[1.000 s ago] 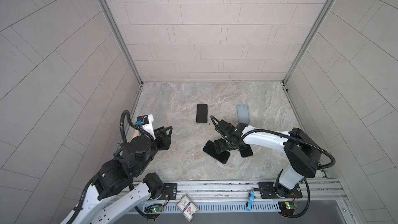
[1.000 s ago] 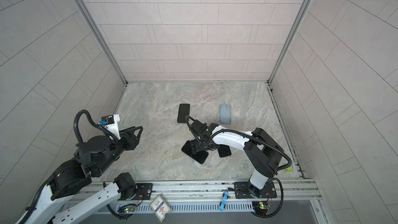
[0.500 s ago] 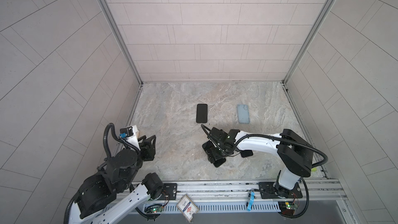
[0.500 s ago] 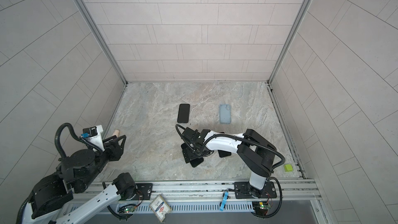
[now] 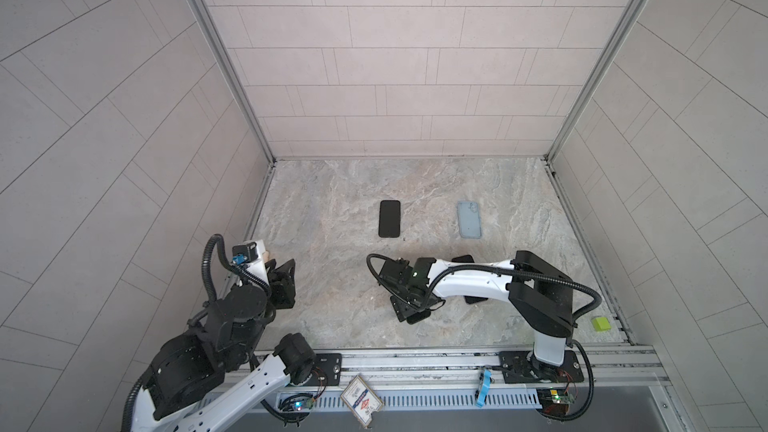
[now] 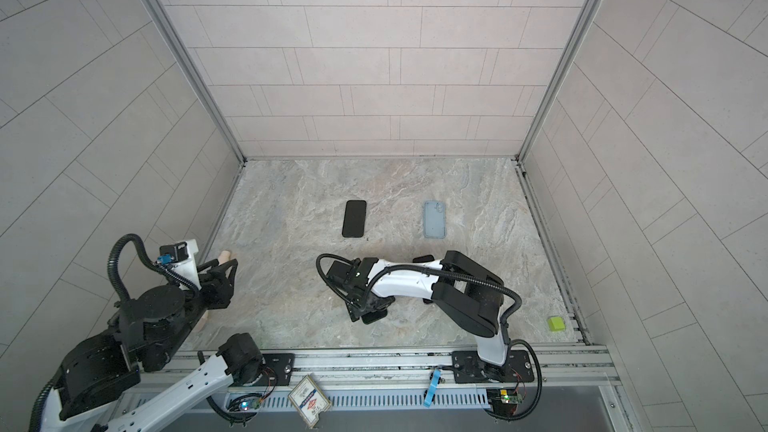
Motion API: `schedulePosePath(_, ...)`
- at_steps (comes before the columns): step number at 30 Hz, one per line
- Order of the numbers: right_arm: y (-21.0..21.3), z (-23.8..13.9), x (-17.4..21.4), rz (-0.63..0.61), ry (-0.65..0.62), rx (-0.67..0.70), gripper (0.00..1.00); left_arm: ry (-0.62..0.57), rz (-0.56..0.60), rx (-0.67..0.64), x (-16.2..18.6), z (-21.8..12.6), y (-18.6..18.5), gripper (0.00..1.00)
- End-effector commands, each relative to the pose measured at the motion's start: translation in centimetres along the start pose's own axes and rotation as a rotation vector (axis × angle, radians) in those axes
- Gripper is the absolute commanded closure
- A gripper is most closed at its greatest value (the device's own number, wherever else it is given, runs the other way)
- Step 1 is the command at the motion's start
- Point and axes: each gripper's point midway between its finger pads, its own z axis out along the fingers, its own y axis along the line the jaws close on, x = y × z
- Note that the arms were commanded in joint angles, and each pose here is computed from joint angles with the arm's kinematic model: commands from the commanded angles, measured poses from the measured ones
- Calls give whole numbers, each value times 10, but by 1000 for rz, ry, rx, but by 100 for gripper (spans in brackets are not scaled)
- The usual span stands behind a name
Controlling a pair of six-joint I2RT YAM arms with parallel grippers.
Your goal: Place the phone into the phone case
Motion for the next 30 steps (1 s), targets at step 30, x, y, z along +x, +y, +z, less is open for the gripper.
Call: schedulePosePath(30,-129,-35,-184,260,-151,-9,38,35,-4,-96,5,13,6,53)
